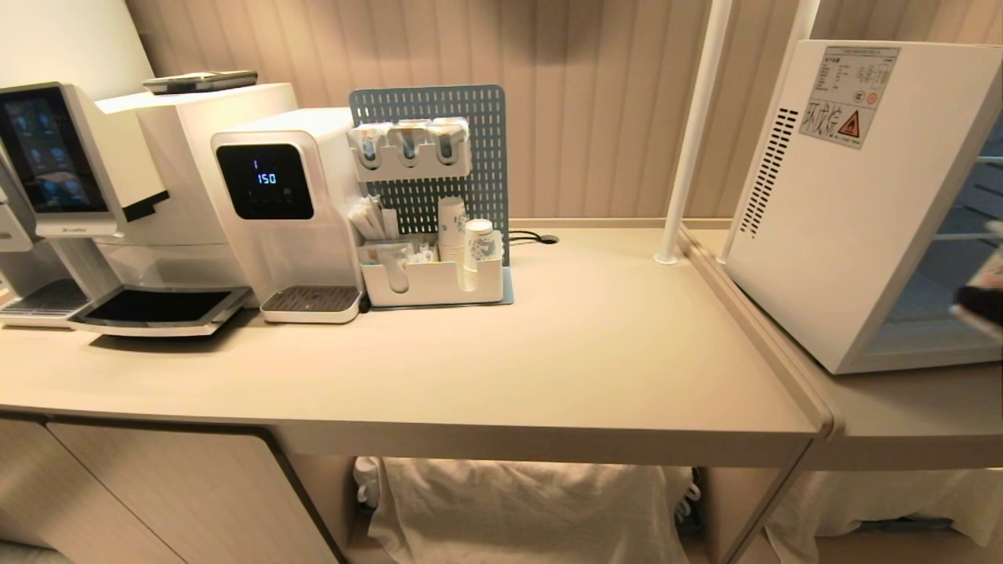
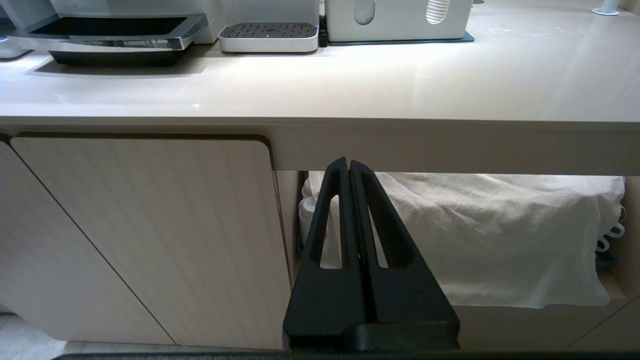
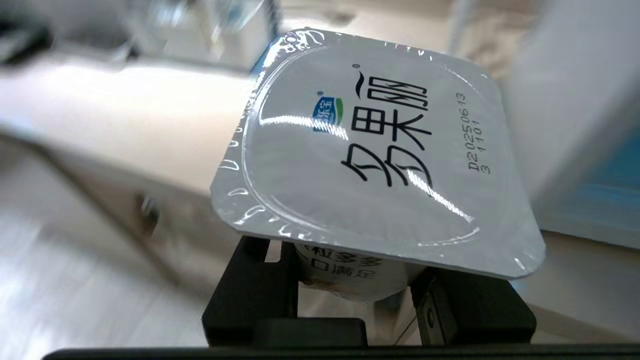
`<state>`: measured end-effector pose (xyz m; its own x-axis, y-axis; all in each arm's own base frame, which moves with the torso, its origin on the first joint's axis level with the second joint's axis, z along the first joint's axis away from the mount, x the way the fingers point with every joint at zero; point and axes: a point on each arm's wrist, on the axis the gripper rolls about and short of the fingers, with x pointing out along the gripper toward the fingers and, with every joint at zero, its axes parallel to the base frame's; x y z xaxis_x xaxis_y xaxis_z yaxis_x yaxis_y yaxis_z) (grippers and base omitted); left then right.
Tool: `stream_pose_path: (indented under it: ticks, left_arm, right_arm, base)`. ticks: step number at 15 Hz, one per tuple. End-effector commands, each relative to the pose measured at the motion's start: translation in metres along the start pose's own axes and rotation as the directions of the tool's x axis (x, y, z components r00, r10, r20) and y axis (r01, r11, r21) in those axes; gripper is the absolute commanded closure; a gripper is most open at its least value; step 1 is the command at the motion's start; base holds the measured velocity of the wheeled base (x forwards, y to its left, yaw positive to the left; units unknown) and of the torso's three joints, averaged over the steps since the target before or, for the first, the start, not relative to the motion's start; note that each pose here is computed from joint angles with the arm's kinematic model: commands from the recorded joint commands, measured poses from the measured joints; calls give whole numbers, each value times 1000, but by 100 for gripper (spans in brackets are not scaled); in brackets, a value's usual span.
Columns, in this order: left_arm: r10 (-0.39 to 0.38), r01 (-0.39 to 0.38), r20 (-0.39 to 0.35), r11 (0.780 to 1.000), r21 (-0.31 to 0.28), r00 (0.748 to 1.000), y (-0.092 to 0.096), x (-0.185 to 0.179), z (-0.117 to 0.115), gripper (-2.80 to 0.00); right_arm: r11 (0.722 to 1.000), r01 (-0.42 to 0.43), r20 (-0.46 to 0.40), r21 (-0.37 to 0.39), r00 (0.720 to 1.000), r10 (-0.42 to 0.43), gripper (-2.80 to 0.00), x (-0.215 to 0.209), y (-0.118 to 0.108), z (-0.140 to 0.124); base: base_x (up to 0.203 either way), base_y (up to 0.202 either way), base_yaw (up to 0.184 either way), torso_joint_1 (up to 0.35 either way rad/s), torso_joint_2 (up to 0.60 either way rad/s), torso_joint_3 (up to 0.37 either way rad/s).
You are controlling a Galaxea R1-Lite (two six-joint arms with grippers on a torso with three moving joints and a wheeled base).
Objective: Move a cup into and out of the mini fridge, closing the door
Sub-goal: Place the yoghurt on the table
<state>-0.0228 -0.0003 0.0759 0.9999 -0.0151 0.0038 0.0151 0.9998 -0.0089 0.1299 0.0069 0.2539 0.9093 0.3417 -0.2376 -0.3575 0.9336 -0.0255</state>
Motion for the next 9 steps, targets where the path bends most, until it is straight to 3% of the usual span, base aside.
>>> stream_pose_path:
  ticks: [1,3,5,9]
  left_arm:
    - [1,-1,2,1000,-2,1000,0,0,0,0]
    - [1,-1,2,1000,-3,1000,0,0,0,0]
    - [0,0,2,1000,-3,1000,0,0,0,0]
    - [0,0,2,1000,-2,1000,0,0,0,0]
  right_arm:
    - [975,-224,-193,3,956,220,0,92,-23,-55]
    - [946,-313,-151,-84,942,298,0,133,-23,-89]
    - [927,-338,-126,-162,939,320,0,172,-12,-122]
    - [934,-221,-108,-280,974,198,0,244,22,-179]
  base:
    - [0,0,0,0,0,0]
    - [0,0,0,0,0,0]
    - [0,0,0,0,0,0]
    - [0,0,0,0,0,0]
